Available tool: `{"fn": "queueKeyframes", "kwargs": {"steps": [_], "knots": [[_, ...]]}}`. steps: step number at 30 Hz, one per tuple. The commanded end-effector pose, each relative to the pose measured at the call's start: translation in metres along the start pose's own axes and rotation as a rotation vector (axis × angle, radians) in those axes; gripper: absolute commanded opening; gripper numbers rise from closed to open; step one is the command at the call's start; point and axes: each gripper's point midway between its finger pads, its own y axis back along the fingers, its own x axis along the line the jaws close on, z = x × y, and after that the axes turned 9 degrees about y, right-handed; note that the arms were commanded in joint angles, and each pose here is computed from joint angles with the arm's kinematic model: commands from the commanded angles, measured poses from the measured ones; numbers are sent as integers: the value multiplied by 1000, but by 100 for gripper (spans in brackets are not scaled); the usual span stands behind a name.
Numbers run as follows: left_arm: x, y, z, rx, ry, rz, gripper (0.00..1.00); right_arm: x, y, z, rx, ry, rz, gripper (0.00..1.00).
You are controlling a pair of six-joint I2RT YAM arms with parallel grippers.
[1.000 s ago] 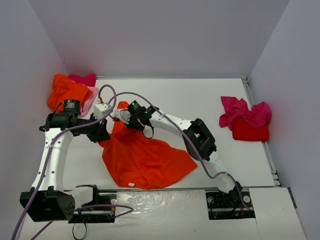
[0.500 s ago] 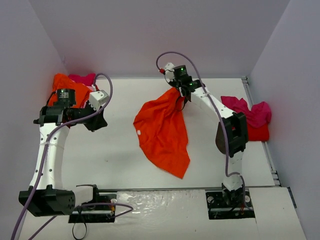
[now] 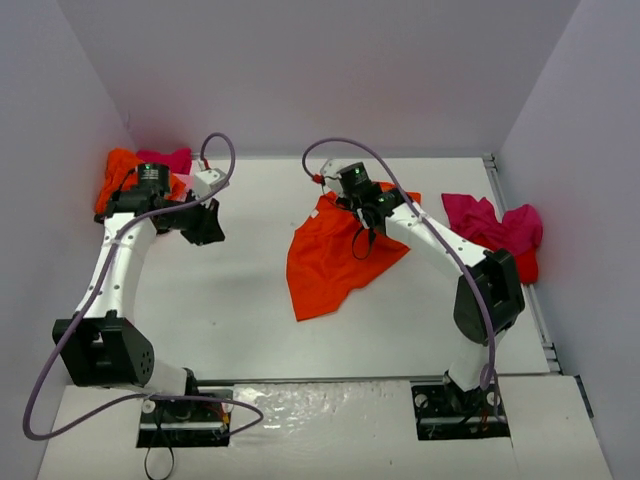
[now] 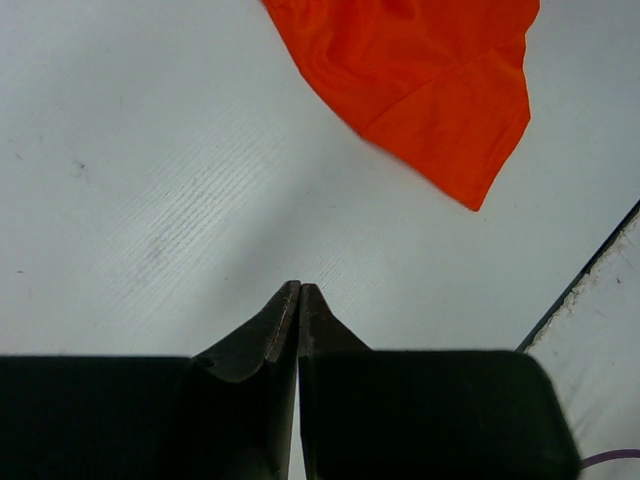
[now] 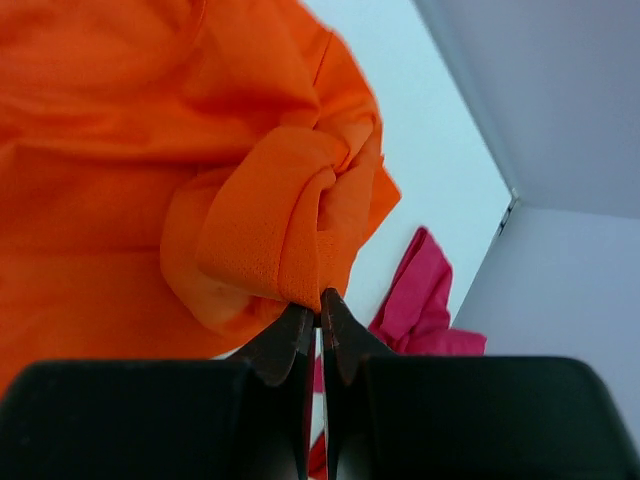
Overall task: Fold and stack the t-shirts
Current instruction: Flatten the tshirt out
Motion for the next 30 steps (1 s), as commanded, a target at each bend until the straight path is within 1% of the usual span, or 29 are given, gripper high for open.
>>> {"fn": "queueKeyframes", "kwargs": {"steps": [1, 3, 4, 5, 6, 7, 8, 9, 10, 11, 13, 14, 16, 18, 19, 21, 23, 24, 30], "knots": [[-8, -22, 22, -17, -73, -49, 1, -13, 34, -17, 52, -39, -52, 0], [-8, -35, 17, 28, -99, -49, 1, -14, 38, -31, 105, -47, -78, 1], [-10, -41, 16, 51, -116, -52, 1, -16, 39, -37, 128, -54, -97, 3], [-16, -47, 17, 67, -137, -63, 2, -18, 40, -43, 144, -63, -109, 9], [-16, -53, 16, 85, -141, -69, 5, -22, 41, -47, 151, -77, -118, 25], [-14, -63, 14, 110, -131, -81, 8, -25, 44, -50, 145, -96, -118, 49], [-14, -68, 16, 121, -125, -96, 12, -24, 44, -55, 145, -101, -111, 62], [-14, -78, 20, 137, -119, -121, 20, -27, 46, -60, 150, -114, -117, 89], [-14, -84, 24, 144, -117, -137, 30, -25, 46, -64, 156, -117, -110, 90], [-13, -91, 29, 149, -117, -150, 36, -24, 46, -68, 161, -117, -106, 91], [-10, -100, 36, 152, -119, -155, 36, -24, 48, -70, 164, -116, -110, 91], [-8, -112, 46, 150, -129, -154, 36, -28, 50, -73, 165, -128, -119, 91], [-4, -132, 60, 144, -145, -137, 38, -36, 57, -79, 179, -137, -153, 82], [-6, -153, 68, 156, -154, -154, 37, -52, 66, -88, 178, -167, -184, 64], [-4, -159, 70, 158, -154, -155, 33, -57, 70, -91, 175, -176, -193, 58], [-7, -183, 63, 199, -141, -189, 17, -71, 80, -99, 174, -193, -223, 26], [-16, -198, 66, 209, -164, -216, 6, -82, 86, -109, 181, -222, -245, 25], [-18, -204, 65, 219, -164, -226, 3, -85, 89, -112, 181, -231, -253, 25], [-34, -241, 62, 255, -178, -288, 2, -87, 93, -130, 202, -263, -264, 25]]}}
